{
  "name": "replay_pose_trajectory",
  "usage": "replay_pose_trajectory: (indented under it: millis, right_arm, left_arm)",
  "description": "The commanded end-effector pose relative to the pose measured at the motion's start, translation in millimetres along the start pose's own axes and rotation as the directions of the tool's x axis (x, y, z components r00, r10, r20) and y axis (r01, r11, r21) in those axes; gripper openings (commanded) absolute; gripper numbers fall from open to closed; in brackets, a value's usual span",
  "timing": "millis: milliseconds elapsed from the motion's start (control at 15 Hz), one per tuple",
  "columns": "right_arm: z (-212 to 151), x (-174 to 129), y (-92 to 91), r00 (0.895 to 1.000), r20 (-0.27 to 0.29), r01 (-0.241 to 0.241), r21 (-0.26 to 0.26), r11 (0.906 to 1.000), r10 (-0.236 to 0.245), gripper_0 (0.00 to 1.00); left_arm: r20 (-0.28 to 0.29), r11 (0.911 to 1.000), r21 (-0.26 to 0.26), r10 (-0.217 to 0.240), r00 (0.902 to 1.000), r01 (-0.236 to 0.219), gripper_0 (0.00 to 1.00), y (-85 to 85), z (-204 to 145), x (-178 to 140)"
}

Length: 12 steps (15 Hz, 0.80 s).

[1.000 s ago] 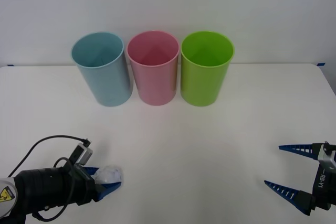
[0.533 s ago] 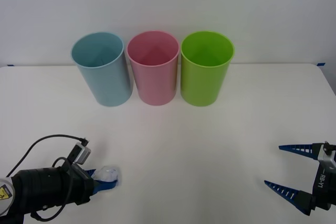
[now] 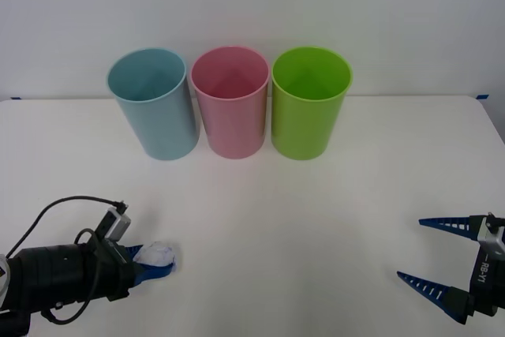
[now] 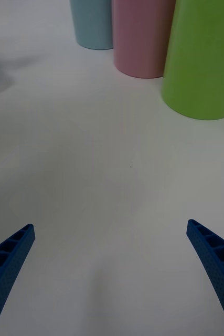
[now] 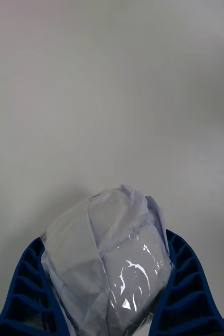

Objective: Put cans in the blue bin and PET bottles in the pink bin and trash in the green bin.

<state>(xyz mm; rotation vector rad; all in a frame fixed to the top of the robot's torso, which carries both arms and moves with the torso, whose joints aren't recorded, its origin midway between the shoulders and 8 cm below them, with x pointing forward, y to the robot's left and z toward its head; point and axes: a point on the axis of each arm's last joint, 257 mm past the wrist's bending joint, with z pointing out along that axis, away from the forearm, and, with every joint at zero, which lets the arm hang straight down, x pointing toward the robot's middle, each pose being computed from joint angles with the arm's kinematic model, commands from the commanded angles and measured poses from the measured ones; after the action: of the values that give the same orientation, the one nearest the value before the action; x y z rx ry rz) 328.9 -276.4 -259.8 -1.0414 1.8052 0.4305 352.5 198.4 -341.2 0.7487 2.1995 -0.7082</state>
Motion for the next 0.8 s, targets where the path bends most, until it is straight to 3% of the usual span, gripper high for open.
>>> replay_pose_trajectory:
  millis: [67, 400, 467, 667, 800]
  right_arm:
    - [0, 0, 0.0, 1.0, 0.0, 0.0, 0.0, 1.0, 0.0, 1.0]
    - [0, 0, 0.0, 1.0, 0.0, 0.0, 0.0, 1.0, 0.0, 1.0]
    - [0, 0, 0.0, 1.0, 0.0, 0.0, 0.0, 1.0, 0.0, 1.0]
    - [0, 0, 0.0, 1.0, 0.0, 0.0, 0.0, 1.0, 0.0, 1.0]
    - [0, 0, 0.0, 1.0, 0.0, 0.0, 0.0, 1.0, 0.0, 1.0]
  left_arm:
    - [0.047, 0.9993, 0.033, 0.014, 0.9988, -0.015, 0.0, 2.4, -2, -8]
    - [0.124, 0.9948, 0.085, 0.046, 0.9913, -0.057, 0.0, 1.3, -15, -21]
    - [0.139, 0.9931, 0.081, 0.074, 0.9876, -0.086, 0.0, 2.6, -18, -23]
    - [0.205, 0.985, 0.071, 0.14, 0.9687, -0.157, 0.0, 2.8, -28, -34]
    - [0.258, 0.9717, 0.084, 0.193, 0.9467, -0.221, 0.0, -2.1, -42, -47]
